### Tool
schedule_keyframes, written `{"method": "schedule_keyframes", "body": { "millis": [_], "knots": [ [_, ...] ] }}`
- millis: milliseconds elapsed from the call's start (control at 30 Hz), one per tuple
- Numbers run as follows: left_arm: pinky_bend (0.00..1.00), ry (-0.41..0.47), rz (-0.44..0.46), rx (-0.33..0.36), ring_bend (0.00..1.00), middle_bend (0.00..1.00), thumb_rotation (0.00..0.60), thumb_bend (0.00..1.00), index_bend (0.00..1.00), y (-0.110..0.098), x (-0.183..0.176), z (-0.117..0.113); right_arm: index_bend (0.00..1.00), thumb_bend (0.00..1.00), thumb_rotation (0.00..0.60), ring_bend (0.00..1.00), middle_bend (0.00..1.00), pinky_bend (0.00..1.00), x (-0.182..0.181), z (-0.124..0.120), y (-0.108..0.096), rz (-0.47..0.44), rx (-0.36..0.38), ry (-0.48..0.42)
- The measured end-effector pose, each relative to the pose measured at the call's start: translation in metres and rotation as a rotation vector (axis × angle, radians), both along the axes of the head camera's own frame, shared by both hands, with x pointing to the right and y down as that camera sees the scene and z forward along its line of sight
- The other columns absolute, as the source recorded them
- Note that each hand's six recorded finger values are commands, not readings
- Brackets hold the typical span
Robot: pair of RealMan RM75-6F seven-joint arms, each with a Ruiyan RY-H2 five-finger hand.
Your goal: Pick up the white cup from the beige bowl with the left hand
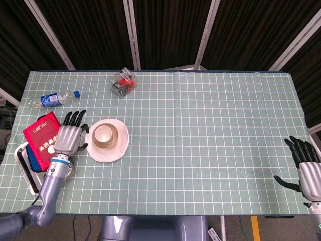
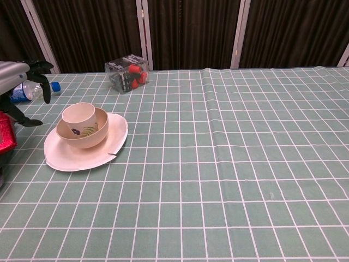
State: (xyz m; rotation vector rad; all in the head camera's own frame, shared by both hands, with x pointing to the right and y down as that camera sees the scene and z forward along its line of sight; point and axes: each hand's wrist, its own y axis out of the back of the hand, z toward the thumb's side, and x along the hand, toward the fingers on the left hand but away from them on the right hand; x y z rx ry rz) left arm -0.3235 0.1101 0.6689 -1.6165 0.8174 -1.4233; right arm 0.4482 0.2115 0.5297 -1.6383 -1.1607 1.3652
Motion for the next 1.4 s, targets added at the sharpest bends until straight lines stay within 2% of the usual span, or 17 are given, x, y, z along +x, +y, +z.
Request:
{"method": "schedule_keyframes", "body": {
  "millis": [133,400,500,667,800,1100,1400],
  "knots": [
    [0.0,-0.001,0.032,-0.001,0.0,0.0,0.6,0.23,0.52,-0.006,0.014,0.008,0.04,0.03,0.6,0.0,0.0,0.0,0.001,0.0,-0.001,0.003,-0.003,-0.007],
    [0.0,-0.012,0.056,-0.04,0.0,0.0,0.6,0.27,0.55,-0.005,0.027,0.023,0.04,0.03,0.6,0.0,0.0,0.0,0.003,-0.002,-0.002,0.007,-0.001,-0.013],
    [0.0,-0.011,0.061,-0.041,0.0,0.0,0.6,0.35,0.58,-0.005,0.031,0.025,0.04,0.03,0.6,0.0,0.0,0.0,0.003,-0.002,-0.002,0.008,0.0,-0.015],
    [0.0,-0.005,0.071,-0.043,0.0,0.0,0.6,0.57,0.61,-0.003,0.037,0.028,0.04,0.03,0.6,0.0,0.0,0.0,0.003,-0.002,-0.002,0.007,-0.002,-0.017],
    [0.0,-0.011,0.069,-0.047,0.0,0.0,0.6,0.64,0.62,-0.001,0.036,0.028,0.04,0.03,0.6,0.0,0.0,0.0,0.002,-0.002,-0.002,0.006,0.0,-0.02],
    [0.0,0.01,0.063,-0.025,0.0,0.0,0.6,0.65,0.64,-0.001,0.032,0.02,0.04,0.03,0.6,0.0,0.0,0.0,0.001,-0.001,-0.001,0.003,-0.002,-0.015],
    [0.0,0.112,0.124,0.045,0.0,0.0,0.6,0.65,0.64,0.003,0.052,-0.018,0.04,0.03,0.6,0.0,0.0,0.0,0.0,0.0,-0.001,0.0,-0.002,-0.01]
  ]
}}
